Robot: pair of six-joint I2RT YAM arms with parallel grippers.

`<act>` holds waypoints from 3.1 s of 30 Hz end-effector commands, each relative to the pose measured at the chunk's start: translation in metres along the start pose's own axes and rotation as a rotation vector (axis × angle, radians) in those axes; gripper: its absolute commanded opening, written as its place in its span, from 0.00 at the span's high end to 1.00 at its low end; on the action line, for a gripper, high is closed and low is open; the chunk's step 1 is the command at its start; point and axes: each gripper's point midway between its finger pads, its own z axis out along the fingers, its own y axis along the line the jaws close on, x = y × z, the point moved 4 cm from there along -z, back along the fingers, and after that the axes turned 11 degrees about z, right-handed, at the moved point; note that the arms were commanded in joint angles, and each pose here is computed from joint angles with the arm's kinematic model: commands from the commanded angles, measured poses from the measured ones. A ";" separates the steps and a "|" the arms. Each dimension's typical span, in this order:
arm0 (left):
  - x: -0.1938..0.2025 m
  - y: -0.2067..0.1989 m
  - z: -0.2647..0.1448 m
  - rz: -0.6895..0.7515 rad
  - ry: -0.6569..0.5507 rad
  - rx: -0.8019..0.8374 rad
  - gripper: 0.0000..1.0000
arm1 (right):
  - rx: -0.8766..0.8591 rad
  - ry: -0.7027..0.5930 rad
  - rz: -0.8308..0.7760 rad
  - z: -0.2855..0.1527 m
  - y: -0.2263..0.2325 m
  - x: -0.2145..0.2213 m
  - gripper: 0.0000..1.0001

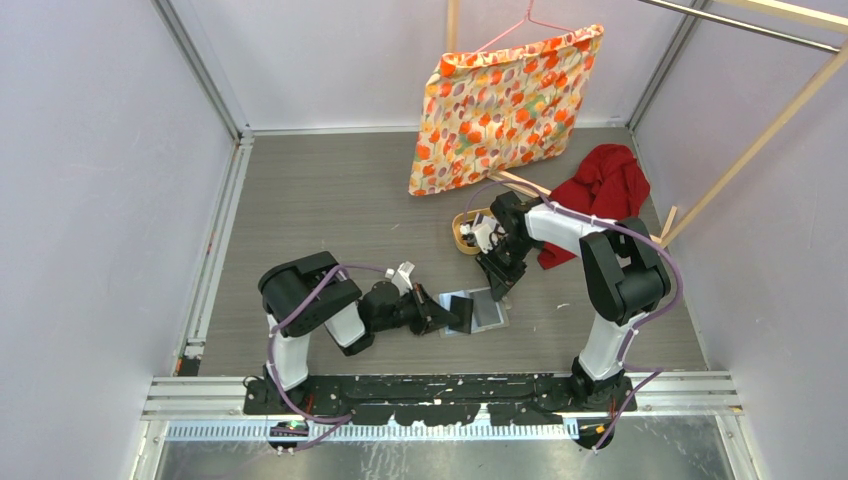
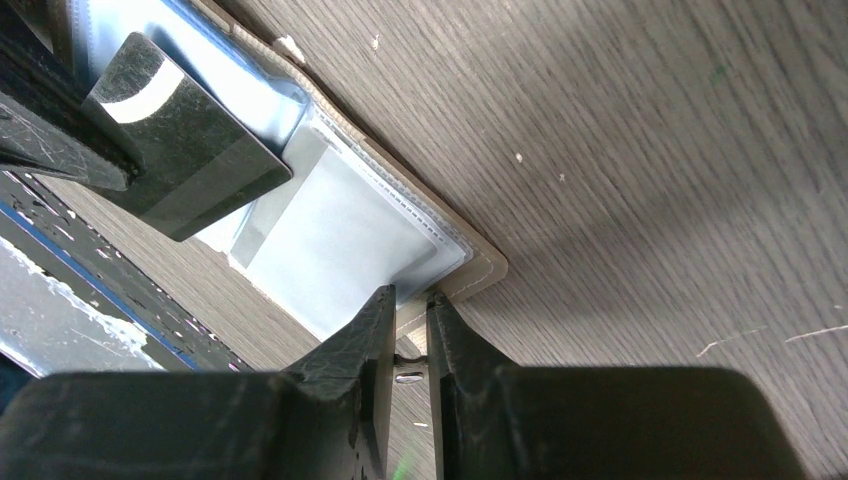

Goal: Put the credit cards into the card holder
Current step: Insert the credit card into the card holder.

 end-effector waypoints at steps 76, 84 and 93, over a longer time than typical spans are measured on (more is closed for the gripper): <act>0.007 0.013 0.026 0.154 -0.180 -0.184 1.00 | 0.009 -0.051 -0.029 -0.014 0.011 -0.011 0.79; 0.004 0.014 0.025 0.181 -0.191 -0.197 1.00 | 0.008 -0.045 -0.027 -0.013 0.011 -0.010 0.79; 0.006 0.012 0.032 0.188 -0.190 -0.194 1.00 | 0.007 -0.042 -0.028 -0.012 0.012 -0.010 0.79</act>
